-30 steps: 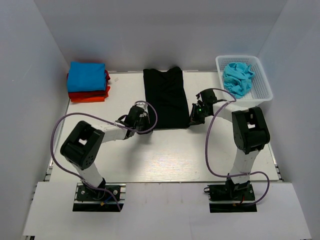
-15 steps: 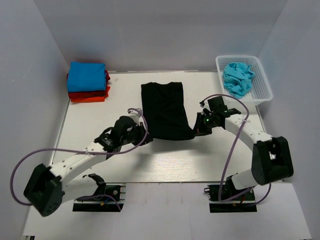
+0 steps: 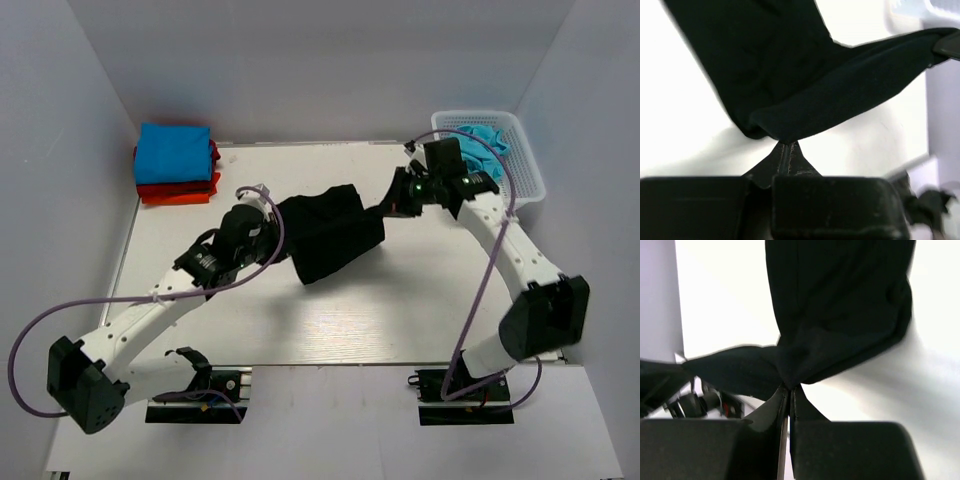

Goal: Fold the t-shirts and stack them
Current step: Fold the long partially folded tshirt into a neat square

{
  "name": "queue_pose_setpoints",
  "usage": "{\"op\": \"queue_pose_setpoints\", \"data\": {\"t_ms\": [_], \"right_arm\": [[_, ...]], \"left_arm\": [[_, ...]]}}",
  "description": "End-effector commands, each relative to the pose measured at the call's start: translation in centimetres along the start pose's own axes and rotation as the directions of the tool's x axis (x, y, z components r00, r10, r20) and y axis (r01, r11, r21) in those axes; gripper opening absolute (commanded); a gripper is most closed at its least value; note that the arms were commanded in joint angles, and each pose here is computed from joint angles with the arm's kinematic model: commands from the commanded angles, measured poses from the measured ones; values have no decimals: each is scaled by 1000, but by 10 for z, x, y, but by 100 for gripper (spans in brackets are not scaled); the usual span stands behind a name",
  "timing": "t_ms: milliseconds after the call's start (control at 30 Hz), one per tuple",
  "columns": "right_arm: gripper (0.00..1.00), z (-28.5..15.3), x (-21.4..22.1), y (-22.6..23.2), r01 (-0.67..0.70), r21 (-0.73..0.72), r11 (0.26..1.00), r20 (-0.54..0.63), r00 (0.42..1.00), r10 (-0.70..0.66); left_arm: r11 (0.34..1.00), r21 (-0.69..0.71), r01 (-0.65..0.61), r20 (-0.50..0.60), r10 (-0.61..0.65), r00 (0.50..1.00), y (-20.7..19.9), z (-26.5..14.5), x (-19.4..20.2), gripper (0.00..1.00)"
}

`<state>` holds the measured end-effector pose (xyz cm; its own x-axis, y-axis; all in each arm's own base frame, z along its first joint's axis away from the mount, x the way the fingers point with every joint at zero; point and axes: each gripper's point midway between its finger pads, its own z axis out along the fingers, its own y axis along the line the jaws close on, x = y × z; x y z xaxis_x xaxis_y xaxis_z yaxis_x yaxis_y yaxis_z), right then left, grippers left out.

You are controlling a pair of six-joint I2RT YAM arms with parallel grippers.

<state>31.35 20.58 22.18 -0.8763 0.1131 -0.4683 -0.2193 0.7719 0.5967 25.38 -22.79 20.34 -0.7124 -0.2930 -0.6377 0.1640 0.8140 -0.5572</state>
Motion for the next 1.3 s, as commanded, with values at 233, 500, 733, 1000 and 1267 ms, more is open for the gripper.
{"op": "queue_pose_setpoints", "data": {"t_ms": [233, 500, 733, 1000, 1267], "right_arm": [[0, 49, -93, 12, -5, -35, 999, 28, 1000, 6], [0, 105, -126, -3, 32, -68, 997, 7, 999, -32], [0, 160, -148, -7, 102, -175, 979, 66, 994, -92], [90, 179, -195, 6, 103, -320, 942, 190, 981, -43], [90, 150, -147, -13, 167, -175, 970, 166, 976, -138]], "left_arm": [[959, -282, 37, 187, 18, 982, 35, 36, -74, 0], [933, -340, 116, 231, -37, 972, 67, 66, -103, 0], [903, -399, 160, 206, -82, 975, 106, 108, -114, 0], [900, -417, 126, 119, -83, 989, 115, 160, -148, 100], [977, -196, 86, -15, -91, 996, 76, 170, -109, 100]]}}
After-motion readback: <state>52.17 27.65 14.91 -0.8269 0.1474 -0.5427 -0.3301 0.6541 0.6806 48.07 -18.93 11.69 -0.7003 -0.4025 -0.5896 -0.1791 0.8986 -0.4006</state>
